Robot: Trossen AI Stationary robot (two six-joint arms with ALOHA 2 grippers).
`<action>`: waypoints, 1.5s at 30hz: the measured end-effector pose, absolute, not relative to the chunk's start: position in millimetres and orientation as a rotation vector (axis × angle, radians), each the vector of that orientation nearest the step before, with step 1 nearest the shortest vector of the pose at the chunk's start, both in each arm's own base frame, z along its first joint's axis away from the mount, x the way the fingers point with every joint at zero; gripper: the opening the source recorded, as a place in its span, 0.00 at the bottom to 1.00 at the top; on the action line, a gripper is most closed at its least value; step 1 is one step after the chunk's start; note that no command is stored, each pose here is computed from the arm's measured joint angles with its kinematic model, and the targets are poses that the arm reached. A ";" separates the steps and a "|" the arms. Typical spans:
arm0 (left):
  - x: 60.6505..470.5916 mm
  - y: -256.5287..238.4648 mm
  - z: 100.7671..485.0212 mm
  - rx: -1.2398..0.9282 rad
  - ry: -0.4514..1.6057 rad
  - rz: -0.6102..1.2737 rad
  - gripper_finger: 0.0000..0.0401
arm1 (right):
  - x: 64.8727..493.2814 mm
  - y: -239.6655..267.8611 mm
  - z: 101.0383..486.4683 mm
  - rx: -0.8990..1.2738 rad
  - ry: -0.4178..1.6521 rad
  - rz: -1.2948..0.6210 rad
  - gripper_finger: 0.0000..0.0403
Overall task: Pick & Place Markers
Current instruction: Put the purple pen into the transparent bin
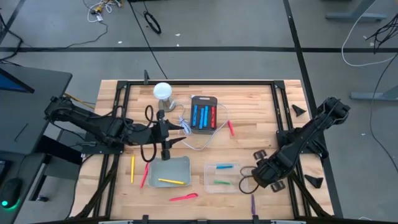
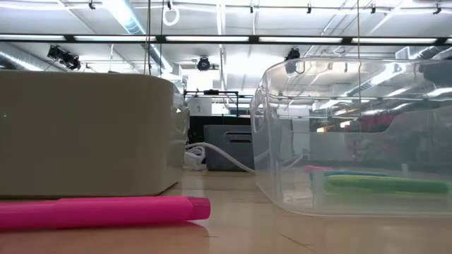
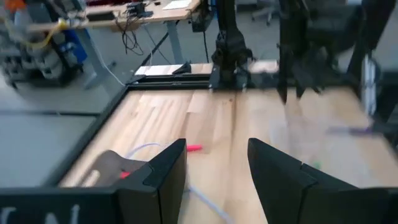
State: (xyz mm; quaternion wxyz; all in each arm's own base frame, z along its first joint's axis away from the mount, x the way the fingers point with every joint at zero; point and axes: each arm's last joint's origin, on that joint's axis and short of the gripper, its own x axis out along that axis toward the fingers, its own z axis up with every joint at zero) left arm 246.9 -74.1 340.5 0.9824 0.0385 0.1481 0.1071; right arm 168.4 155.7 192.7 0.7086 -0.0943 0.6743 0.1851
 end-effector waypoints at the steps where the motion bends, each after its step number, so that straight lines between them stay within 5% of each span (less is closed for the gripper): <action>1: 247.1 -74.2 341.0 0.032 0.288 0.221 0.45 | 168.4 157.0 192.8 -0.277 1.471 0.483 0.45; 10: 247.2 -74.2 341.5 -0.204 0.255 0.254 0.45 | 174.8 172.0 195.9 -0.548 1.208 0.884 0.45; 18: 247.8 -74.4 343.4 -0.244 0.232 0.255 0.45 | 175.0 186.3 199.6 -0.674 1.012 1.043 0.45; 45: 249.4 -76.0 349.0 -0.285 0.184 0.207 0.45 | 206.7 238.1 154.6 -0.922 0.978 1.238 0.39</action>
